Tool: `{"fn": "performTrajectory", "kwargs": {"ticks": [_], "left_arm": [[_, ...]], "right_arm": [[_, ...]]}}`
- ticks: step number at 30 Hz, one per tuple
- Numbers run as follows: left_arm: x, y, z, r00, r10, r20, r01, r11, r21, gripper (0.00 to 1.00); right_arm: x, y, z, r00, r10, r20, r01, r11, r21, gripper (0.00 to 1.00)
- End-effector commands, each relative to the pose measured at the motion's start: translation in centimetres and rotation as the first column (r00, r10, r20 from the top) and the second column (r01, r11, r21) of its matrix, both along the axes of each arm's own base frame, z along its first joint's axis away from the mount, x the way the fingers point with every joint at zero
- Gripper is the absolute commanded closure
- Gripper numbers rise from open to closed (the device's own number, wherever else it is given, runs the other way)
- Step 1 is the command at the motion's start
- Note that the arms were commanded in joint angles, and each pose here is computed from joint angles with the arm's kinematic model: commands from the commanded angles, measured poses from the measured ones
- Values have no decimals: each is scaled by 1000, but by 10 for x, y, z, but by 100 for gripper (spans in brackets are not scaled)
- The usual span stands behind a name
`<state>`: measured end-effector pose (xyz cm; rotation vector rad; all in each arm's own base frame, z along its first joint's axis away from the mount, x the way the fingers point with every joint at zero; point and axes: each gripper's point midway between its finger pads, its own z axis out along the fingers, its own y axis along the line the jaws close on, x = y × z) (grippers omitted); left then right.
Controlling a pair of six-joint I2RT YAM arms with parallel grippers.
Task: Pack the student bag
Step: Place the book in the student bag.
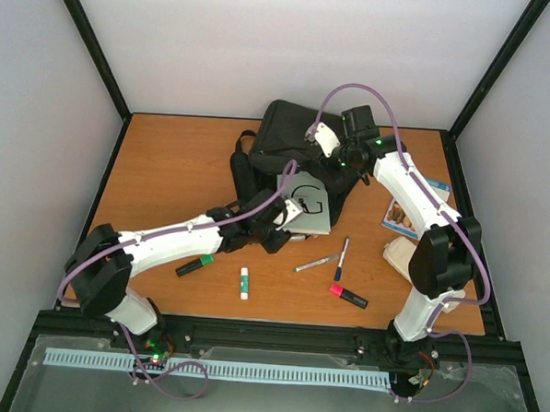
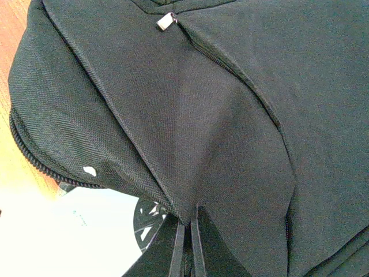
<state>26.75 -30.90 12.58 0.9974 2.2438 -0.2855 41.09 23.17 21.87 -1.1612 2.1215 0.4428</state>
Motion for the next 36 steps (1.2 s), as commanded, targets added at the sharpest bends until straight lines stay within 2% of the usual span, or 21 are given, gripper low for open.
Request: {"fn": "performTrajectory", "kwargs": {"ticks": [1,11,24,29,36], "left_arm": [[20,-12,-1,985,-67,160,54,995,84,43],[43,-29,-18,951,-122,285,75,983,170,44],[63,-47,-35,931,-187,315,102,958,267,45],[78,-43,-38,913,-157,377,41,954,298,49],[97,-41,-43,866,-183,465,-13,922,386,57]], "right_arm": [[0,7,27,998,25,65,-29,998,63,97],[-8,11,31,997,48,55,-53,994,96,97],[-13,16,30,996,75,39,-79,990,115,97],[-19,20,32,994,106,36,-109,986,125,97],[-27,23,37,990,139,38,-143,980,139,97]]}}
